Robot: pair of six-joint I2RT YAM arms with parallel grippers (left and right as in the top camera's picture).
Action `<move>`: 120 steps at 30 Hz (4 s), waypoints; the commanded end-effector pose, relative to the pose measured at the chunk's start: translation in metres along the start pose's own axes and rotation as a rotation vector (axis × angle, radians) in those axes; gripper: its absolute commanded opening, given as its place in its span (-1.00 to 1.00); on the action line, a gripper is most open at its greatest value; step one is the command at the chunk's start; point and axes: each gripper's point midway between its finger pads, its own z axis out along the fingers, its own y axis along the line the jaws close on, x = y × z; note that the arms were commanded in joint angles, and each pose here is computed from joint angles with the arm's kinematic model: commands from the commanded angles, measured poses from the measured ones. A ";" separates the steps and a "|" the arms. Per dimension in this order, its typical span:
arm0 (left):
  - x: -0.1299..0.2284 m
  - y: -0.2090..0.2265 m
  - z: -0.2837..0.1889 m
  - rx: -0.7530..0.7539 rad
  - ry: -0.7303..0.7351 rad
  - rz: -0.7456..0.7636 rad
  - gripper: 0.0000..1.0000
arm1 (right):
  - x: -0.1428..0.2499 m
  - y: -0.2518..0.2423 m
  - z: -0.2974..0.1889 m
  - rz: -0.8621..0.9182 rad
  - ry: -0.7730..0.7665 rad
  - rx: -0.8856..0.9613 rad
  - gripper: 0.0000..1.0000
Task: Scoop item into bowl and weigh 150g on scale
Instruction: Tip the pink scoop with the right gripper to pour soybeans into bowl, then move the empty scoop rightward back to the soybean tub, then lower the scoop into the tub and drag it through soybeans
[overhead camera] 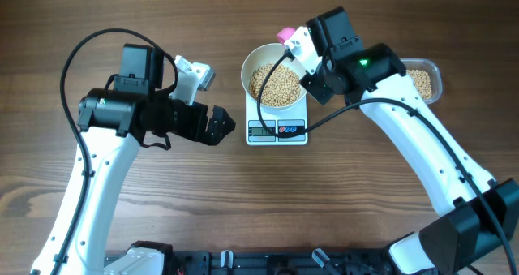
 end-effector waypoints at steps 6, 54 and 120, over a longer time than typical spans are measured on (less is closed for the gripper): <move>-0.002 -0.007 -0.005 0.018 -0.019 0.034 1.00 | -0.016 0.007 -0.017 -0.059 -0.043 0.046 -0.92; -0.002 -0.007 -0.005 0.018 -0.019 0.034 1.00 | 0.077 -0.115 -0.063 0.737 -0.098 -0.117 -0.91; -0.002 -0.007 -0.005 0.018 -0.019 0.034 1.00 | 0.198 -0.065 0.047 1.027 0.320 -0.344 -0.91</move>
